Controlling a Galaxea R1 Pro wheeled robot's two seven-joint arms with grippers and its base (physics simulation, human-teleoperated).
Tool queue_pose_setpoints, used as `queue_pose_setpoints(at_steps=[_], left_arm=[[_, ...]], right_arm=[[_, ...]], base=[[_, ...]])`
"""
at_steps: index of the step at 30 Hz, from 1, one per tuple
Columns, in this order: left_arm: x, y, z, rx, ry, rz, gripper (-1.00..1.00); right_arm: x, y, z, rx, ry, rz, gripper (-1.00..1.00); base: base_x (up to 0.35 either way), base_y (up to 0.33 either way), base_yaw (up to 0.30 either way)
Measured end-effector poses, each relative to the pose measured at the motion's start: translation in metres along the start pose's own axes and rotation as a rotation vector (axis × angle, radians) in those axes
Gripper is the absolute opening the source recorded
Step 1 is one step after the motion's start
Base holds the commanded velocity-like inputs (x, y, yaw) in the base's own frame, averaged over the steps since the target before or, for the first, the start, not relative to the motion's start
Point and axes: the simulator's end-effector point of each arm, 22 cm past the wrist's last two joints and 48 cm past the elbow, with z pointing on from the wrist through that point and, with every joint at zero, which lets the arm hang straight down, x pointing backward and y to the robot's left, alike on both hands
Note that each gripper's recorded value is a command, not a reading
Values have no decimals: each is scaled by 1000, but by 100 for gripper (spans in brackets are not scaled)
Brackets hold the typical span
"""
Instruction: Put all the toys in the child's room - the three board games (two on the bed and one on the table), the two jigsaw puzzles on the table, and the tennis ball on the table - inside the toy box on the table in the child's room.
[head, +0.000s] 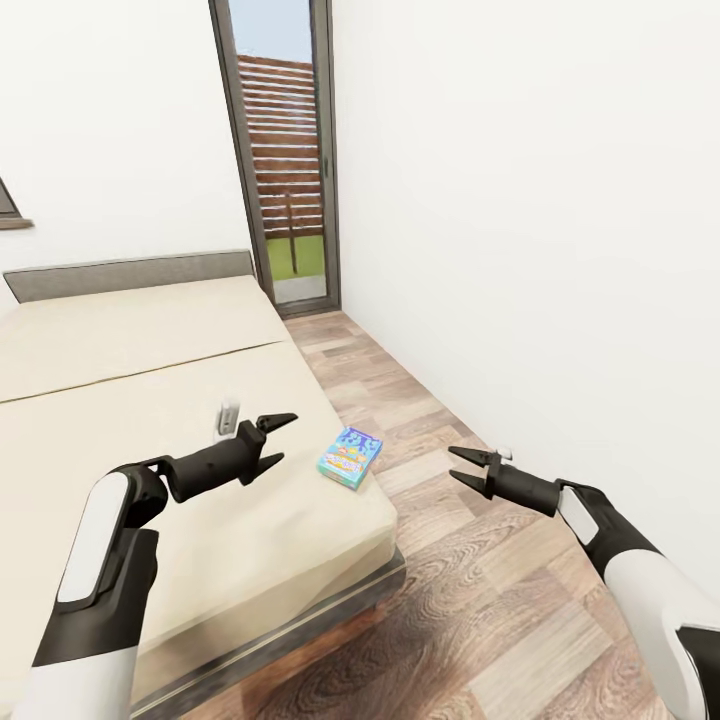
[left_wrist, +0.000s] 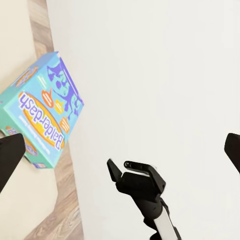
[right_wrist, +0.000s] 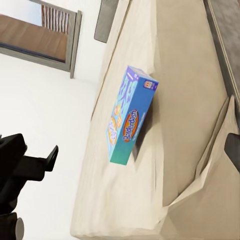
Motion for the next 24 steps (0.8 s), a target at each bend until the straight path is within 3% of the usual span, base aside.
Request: queue_pose_setpoints(at_steps=[12, 24], left_arm=[[15, 8, 6, -33, 31, 28, 100], [17, 16, 8, -72, 28, 53, 100]], right_arm=[[2, 4, 2, -19, 2, -1, 100], [2, 5, 2, -22, 3, -1, 100]], base=[[0, -70, 0], [0, -103, 0]])
